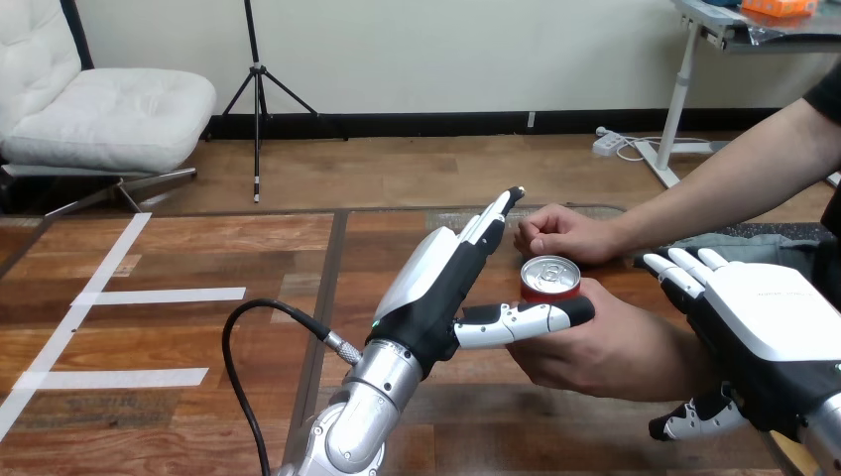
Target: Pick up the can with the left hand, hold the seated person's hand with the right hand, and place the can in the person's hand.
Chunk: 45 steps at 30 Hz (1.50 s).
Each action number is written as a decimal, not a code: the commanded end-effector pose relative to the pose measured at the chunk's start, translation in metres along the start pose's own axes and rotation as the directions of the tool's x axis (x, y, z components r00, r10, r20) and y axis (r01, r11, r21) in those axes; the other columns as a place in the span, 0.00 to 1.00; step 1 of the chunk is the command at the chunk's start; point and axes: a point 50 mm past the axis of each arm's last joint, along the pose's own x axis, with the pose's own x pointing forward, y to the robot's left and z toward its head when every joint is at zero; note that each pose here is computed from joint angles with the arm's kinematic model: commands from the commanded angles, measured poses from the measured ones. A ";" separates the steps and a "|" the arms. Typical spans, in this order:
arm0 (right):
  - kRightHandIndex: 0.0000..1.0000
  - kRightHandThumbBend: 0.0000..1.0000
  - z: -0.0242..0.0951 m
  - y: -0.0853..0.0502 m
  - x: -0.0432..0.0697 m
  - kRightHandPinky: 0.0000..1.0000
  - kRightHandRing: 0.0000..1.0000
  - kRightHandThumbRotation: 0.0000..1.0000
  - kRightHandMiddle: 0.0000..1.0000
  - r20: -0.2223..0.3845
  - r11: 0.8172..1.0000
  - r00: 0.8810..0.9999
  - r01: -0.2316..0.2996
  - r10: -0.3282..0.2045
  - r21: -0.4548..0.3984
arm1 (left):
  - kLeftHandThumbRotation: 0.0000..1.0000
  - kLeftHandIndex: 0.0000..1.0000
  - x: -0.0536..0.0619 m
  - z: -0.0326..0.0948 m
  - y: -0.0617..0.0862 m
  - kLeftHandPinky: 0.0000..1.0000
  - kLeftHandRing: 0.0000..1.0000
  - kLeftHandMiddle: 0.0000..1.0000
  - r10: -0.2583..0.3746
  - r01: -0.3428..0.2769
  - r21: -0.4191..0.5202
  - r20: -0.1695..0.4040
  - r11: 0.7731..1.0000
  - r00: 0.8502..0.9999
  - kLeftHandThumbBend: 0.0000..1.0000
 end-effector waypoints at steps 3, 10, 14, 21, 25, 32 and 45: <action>0.96 0.92 0.008 -0.019 0.008 0.99 1.00 0.07 0.98 0.048 0.993 0.992 0.116 -0.116 -0.005 | 0.69 1.00 0.006 0.014 0.020 1.00 1.00 1.00 0.068 -0.069 0.008 0.058 0.998 0.996 1.00; 0.97 0.90 0.015 -0.021 0.006 1.00 1.00 0.06 0.99 0.079 0.981 0.982 0.166 -0.174 0.102 | 0.68 1.00 0.001 0.013 0.026 1.00 1.00 1.00 0.079 -0.073 -0.099 0.059 0.992 0.995 0.97; 0.97 0.89 0.019 -0.021 0.004 1.00 1.00 0.05 0.99 0.105 0.958 0.966 0.213 -0.236 0.190 | 0.70 1.00 -0.003 0.012 0.031 1.00 1.00 1.00 0.088 -0.078 -0.160 0.053 0.984 0.995 0.94; 0.99 0.85 0.025 -0.019 0.001 1.00 1.00 0.08 1.00 0.126 0.906 0.934 0.282 -0.335 0.317 | 0.76 1.00 -0.013 0.007 0.039 1.00 1.00 1.00 0.125 -0.112 -0.220 0.046 0.969 0.991 0.88; 1.00 0.81 0.030 -0.015 -0.001 1.00 1.00 0.13 1.00 0.117 0.872 0.917 0.315 -0.381 0.375 | 0.79 1.00 -0.021 0.004 0.045 1.00 1.00 1.00 0.156 -0.146 -0.252 0.021 0.957 0.987 0.88; 1.00 0.79 0.036 -0.008 -0.003 0.98 1.00 0.14 1.00 0.090 0.822 0.906 0.329 -0.414 0.465 | 0.82 1.00 -0.033 -0.002 0.053 1.00 1.00 1.00 0.177 -0.168 -0.272 0.009 0.948 0.984 0.88; 1.00 0.76 0.046 0.002 -0.009 0.96 1.00 0.07 1.00 0.048 0.773 0.909 0.322 -0.413 0.547 | 0.82 1.00 -0.056 -0.010 0.068 1.00 1.00 1.00 0.230 -0.207 -0.349 0.024 0.914 0.973 0.91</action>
